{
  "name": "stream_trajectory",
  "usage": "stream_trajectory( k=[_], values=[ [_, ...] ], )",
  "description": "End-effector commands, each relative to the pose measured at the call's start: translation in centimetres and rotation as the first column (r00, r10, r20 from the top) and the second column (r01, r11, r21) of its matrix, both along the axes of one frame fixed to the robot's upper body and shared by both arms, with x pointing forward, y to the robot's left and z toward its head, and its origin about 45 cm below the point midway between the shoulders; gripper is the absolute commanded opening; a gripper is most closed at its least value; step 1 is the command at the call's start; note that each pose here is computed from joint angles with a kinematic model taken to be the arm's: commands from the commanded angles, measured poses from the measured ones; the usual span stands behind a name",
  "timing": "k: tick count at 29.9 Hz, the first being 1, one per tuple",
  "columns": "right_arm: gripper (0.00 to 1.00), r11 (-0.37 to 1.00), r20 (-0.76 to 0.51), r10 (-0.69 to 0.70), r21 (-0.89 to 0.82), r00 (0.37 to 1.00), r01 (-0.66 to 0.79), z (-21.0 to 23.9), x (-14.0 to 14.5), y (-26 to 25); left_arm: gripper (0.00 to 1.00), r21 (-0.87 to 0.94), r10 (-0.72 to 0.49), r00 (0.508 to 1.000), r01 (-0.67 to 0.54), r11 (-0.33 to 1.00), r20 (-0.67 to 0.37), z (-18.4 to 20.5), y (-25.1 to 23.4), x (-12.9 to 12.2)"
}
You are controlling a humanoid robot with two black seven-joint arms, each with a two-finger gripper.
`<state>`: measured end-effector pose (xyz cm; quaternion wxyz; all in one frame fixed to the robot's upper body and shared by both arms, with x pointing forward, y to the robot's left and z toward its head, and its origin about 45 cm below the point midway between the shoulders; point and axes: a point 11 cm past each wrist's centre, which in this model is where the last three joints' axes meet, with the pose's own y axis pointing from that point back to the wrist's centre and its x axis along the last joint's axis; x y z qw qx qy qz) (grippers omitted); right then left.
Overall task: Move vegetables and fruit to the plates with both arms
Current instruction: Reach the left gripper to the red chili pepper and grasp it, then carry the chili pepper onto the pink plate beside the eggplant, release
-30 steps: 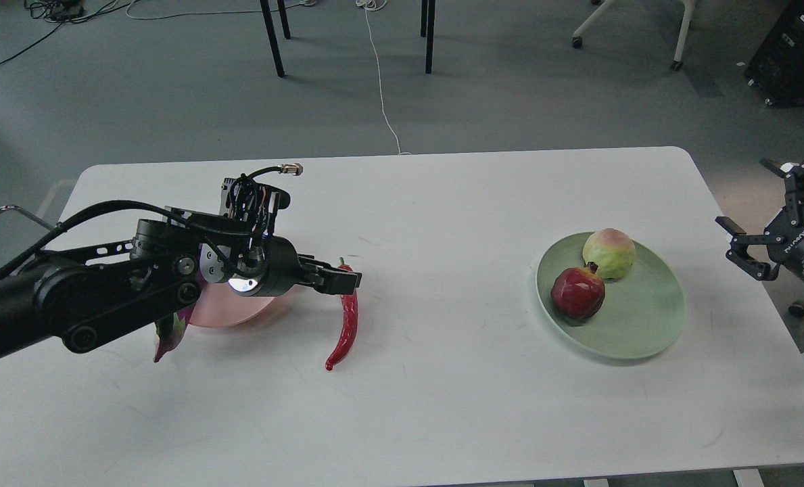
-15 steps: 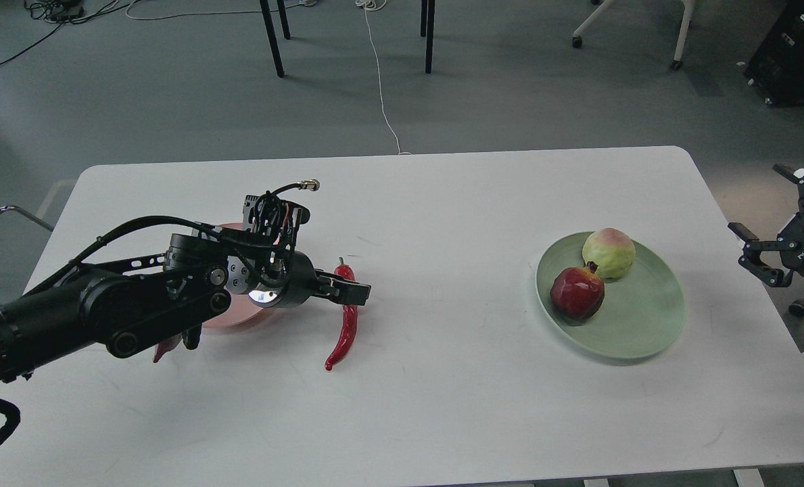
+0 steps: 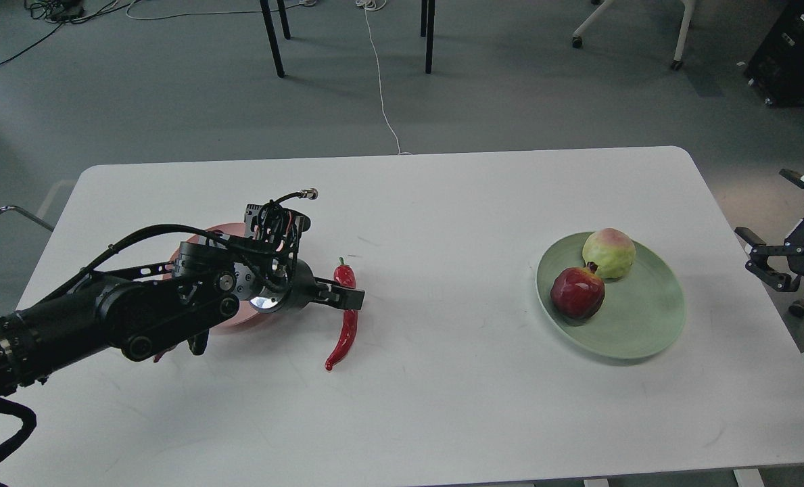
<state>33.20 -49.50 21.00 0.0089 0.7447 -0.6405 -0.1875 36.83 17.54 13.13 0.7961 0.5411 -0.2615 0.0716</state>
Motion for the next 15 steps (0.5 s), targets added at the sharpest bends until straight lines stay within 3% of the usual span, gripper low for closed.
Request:
stream_trajectory(
  k=[1,4,9,15],
  values=[
    [0.99,1.000,0.000,-0.002,-0.001,1.000,0.002,0.0,0.0,-0.1,0.67,-0.008,-0.009,1.000,0.009,1.000,0.001,0.0,-0.9,0.0],
    [0.99,1.000,0.000,0.000,0.001,1.000,0.000,0.0,0.0,0.0,0.59,-0.011,-0.015,1.000,0.015,1.000,0.001,0.0,-1.3,-0.1],
    [0.99,1.000,0.001,0.000,0.000,1.000,0.000,0.0,0.0,0.0,0.28,0.003,-0.006,1.000,0.006,1.000,0.010,0.3,-1.3,0.2],
    [0.99,1.000,0.001,0.001,0.001,1.000,-0.001,0.0,0.0,0.0,0.22,-0.010,-0.010,0.999,0.011,1.000,0.047,2.2,-1.8,1.2]
  ],
)
